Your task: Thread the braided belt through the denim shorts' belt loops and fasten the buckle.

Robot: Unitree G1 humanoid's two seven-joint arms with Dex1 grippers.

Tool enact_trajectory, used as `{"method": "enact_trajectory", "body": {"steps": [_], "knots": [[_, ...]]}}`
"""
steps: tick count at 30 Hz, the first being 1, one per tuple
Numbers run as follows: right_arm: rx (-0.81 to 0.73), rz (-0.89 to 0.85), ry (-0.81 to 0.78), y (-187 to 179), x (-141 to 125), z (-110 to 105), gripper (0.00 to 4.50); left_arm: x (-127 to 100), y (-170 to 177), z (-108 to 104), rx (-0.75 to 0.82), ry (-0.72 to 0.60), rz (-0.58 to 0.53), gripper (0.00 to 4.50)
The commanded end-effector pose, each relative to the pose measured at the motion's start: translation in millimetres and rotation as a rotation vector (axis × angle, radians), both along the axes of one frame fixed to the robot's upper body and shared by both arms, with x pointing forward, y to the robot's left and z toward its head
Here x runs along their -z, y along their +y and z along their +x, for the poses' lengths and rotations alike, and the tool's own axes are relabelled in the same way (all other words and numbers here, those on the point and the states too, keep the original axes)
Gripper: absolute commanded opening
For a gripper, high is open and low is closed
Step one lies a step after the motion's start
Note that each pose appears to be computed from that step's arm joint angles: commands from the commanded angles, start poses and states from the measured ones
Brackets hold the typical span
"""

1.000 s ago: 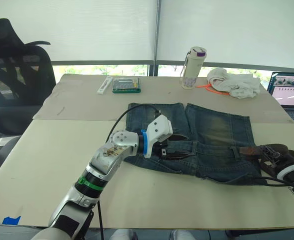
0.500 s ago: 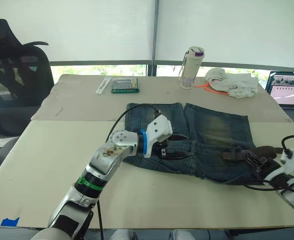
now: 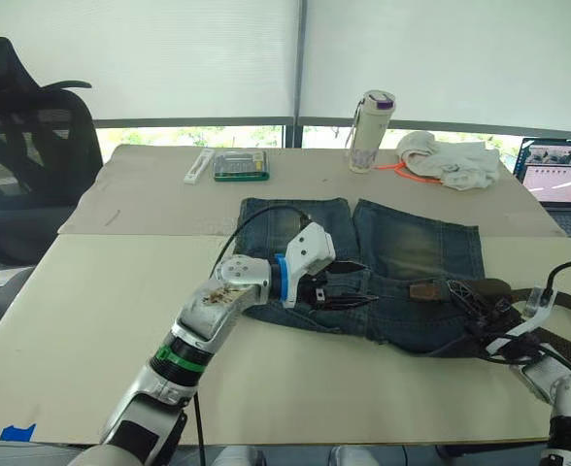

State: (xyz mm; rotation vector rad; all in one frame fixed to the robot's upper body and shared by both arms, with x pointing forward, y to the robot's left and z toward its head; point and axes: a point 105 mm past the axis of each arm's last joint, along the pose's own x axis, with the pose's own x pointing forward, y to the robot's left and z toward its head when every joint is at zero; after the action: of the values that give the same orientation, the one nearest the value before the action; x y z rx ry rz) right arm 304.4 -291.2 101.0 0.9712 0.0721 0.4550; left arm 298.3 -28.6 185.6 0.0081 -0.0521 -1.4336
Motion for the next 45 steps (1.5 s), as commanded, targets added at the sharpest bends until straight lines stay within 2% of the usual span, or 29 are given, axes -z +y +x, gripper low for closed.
{"method": "enact_trajectory", "body": {"steps": [1, 7, 13, 17, 21, 29, 34, 45], "knots": [[-0.049, 0.083, -0.109, 6.5, -23.7, -6.0, 0.00, -6.4, -10.7, 7.4, -0.041, 0.215, -0.183, 3.01], [-0.107, 0.137, -0.179, 21.9, -38.8, -15.2, 0.00, 12.0, -44.5, 3.9, 0.011, 0.559, -0.302, 3.01], [-0.145, 0.141, -0.235, 35.5, -47.6, -23.4, 0.00, 29.8, -65.6, 12.5, -0.018, 0.706, -0.292, 3.01], [-0.168, 0.129, -0.245, 41.9, -50.8, -26.9, 0.00, 30.1, -72.6, 12.7, -0.005, 0.708, -0.289, 3.01], [-0.195, 0.077, -0.238, 53.5, -51.1, -26.3, 0.00, 17.0, -71.7, 9.9, 0.041, 0.708, -0.348, 3.01], [-0.163, 0.110, -0.274, 58.8, -61.2, -13.0, 0.00, 10.5, -52.6, -3.4, 0.125, 0.703, -0.389, 3.01], [-0.215, 0.103, -0.266, 67.3, -59.8, -15.2, 0.00, 10.9, -42.9, -8.5, 0.140, 0.716, -0.393, 3.01], [-0.275, 0.120, -0.292, 81.8, -65.0, -18.9, 0.00, 17.9, -46.9, 7.2, 0.040, 0.737, -0.395, 3.01]]}}
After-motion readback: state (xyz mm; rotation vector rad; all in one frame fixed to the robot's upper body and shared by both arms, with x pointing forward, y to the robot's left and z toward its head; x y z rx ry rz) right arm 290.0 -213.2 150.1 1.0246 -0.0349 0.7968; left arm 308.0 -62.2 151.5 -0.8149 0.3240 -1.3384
